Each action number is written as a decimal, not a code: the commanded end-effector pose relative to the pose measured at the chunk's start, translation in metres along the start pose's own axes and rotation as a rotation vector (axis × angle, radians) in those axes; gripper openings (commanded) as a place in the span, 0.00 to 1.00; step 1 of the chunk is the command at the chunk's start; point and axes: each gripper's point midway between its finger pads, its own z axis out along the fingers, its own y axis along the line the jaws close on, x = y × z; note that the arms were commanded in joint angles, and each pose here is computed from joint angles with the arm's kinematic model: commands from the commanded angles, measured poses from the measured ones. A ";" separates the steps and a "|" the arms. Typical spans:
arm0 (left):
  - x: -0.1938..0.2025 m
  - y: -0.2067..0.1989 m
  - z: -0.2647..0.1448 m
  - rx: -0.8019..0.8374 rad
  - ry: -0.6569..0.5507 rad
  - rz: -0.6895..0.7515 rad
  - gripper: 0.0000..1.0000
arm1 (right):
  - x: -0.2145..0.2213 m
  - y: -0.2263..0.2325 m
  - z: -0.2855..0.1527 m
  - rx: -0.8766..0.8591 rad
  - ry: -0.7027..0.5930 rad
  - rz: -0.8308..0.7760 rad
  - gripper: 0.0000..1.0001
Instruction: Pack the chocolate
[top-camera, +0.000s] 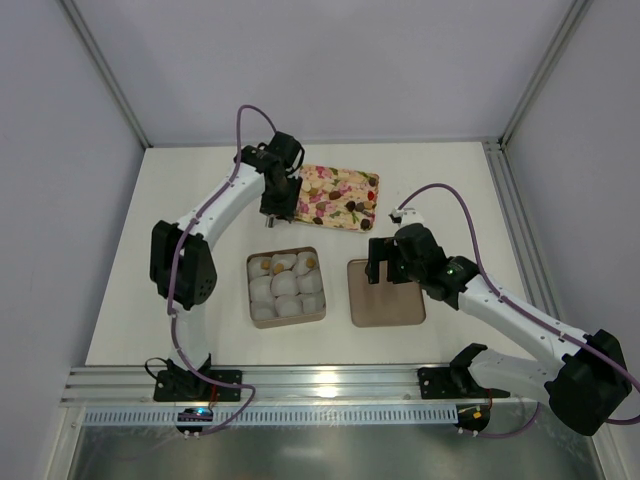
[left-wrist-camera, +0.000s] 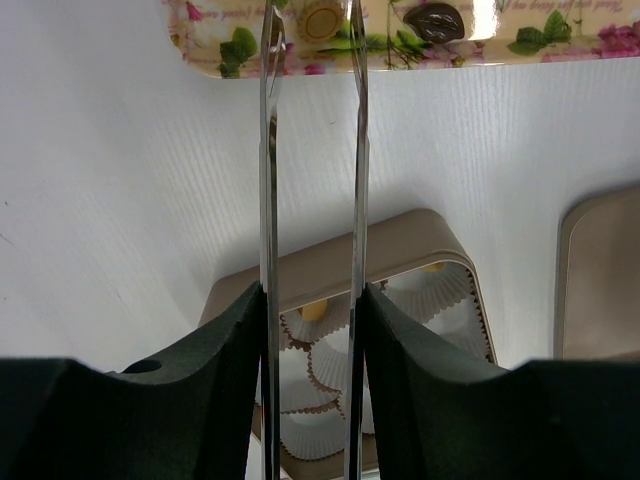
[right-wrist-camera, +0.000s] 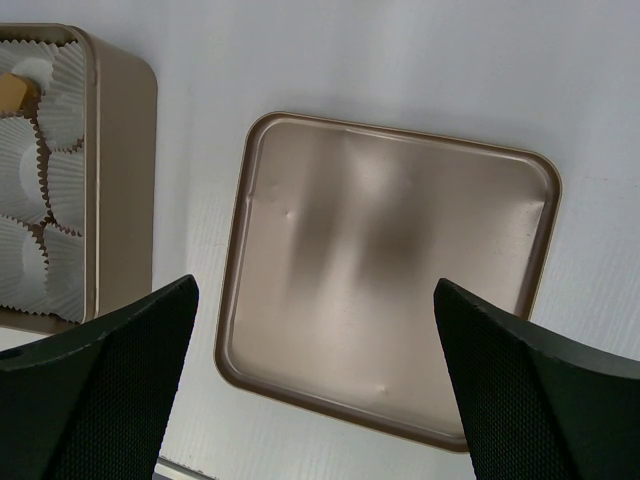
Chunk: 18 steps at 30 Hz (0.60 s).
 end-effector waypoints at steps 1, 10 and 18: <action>-0.001 -0.003 -0.001 0.019 0.008 0.017 0.42 | -0.021 0.008 -0.002 -0.025 -0.055 0.010 1.00; 0.001 -0.006 0.008 0.023 0.035 0.026 0.42 | -0.020 0.008 -0.001 -0.026 -0.053 0.012 1.00; -0.003 -0.010 0.005 0.026 0.028 0.034 0.38 | -0.022 0.009 -0.002 -0.030 -0.055 0.010 1.00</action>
